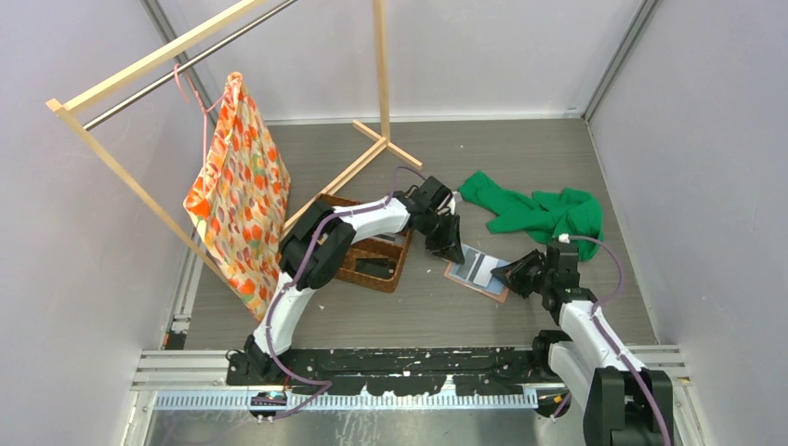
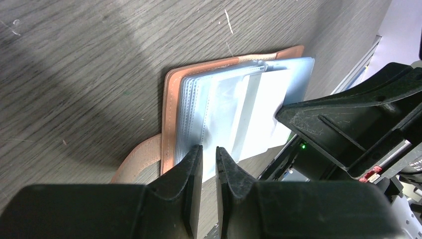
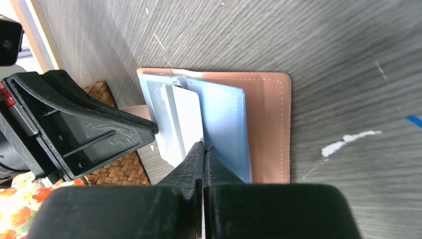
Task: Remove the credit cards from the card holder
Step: Remove the credit card from the card holder.
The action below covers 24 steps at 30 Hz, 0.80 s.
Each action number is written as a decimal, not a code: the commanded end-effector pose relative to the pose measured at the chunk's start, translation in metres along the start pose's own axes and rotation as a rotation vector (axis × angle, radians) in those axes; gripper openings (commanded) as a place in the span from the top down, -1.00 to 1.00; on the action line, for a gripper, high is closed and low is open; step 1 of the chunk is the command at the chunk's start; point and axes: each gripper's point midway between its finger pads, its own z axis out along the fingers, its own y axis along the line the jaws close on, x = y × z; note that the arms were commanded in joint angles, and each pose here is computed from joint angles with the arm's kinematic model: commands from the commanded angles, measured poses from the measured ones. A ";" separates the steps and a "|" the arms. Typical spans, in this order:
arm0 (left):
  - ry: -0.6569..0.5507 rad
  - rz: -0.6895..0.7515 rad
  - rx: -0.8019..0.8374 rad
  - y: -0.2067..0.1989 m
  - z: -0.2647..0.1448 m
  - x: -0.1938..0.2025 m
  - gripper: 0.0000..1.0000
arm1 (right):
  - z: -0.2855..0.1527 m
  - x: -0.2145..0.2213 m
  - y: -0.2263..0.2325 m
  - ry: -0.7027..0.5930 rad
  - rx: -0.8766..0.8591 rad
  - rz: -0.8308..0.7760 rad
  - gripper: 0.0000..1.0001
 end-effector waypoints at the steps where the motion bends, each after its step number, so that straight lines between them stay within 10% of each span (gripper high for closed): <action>1: 0.021 -0.012 -0.099 0.028 0.008 0.007 0.63 | -0.008 -0.002 -0.004 -0.020 0.037 -0.006 0.99; 24: -0.084 0.065 -0.111 -0.003 -0.035 -0.010 0.56 | -0.033 -0.001 0.003 -0.042 0.046 -0.035 0.99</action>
